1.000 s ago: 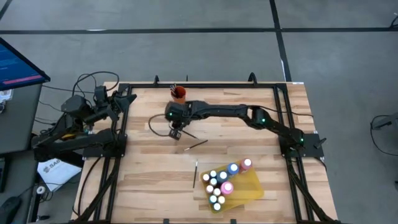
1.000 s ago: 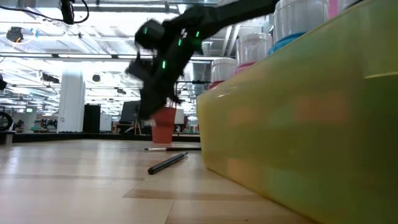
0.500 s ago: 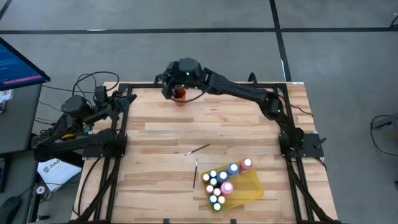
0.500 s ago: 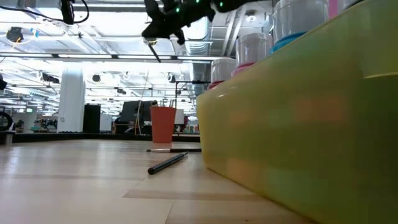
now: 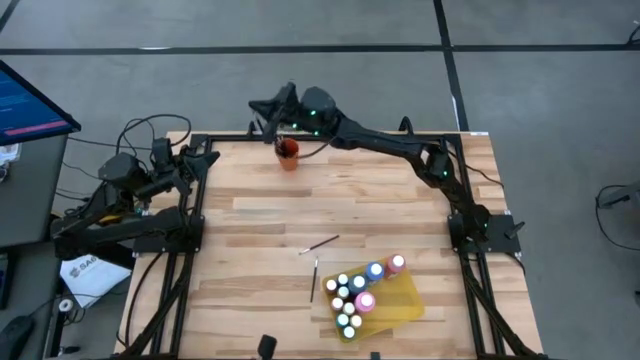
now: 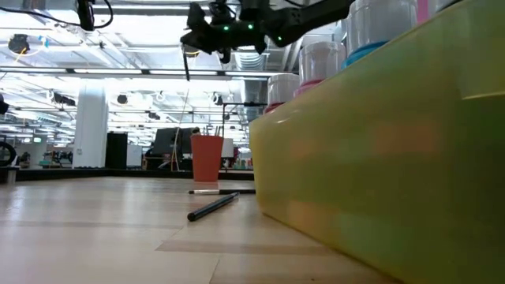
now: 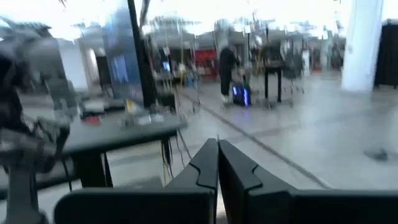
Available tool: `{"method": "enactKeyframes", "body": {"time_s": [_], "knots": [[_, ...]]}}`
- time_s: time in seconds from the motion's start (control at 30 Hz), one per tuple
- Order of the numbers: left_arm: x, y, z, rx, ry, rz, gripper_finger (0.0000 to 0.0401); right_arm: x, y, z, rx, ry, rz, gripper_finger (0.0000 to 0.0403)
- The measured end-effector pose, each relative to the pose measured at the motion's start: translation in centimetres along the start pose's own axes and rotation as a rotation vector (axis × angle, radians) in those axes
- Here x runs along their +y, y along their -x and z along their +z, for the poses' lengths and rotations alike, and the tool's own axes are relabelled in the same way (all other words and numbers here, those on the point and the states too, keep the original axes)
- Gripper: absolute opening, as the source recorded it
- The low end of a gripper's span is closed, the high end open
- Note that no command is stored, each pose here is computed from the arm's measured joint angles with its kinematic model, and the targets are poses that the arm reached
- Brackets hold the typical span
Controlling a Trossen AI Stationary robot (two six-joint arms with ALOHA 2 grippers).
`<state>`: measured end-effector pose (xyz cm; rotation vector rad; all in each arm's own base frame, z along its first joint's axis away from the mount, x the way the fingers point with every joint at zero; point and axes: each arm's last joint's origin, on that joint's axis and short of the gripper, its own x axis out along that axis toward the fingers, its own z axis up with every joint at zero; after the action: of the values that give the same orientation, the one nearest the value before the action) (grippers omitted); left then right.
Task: Pick & Place Paint Supplies
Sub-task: Put the black paint brush into the orange cup
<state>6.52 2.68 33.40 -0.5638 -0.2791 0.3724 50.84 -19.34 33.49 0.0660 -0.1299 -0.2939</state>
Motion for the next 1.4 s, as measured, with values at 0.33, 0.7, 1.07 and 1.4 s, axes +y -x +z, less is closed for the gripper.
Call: {"method": "enactKeyframes", "body": {"time_s": [0.33, 0.7, 1.07, 1.4], "knots": [[0.0, 0.0, 0.0, 0.000, -0.018, 0.000, 0.0003, -2.9, 1.2, -2.7, -0.073, -0.059, 0.009, 0.0000], [0.0, 0.0, 0.0, 0.000, -0.029, 0.000, 0.0003, -5.9, 4.1, -7.5, -0.151, -0.138, -0.039, 0.0000], [0.0, 0.0, 0.0, -0.004, -0.068, 0.005, 0.0003, -5.1, 5.9, -11.8, -0.112, -0.135, -0.215, 0.0000], [0.0, 0.0, 0.0, -0.005, -0.080, 0.006, 0.0003, -3.6, 5.7, -12.2, -0.084, -0.085, -0.253, 0.0000]]}}
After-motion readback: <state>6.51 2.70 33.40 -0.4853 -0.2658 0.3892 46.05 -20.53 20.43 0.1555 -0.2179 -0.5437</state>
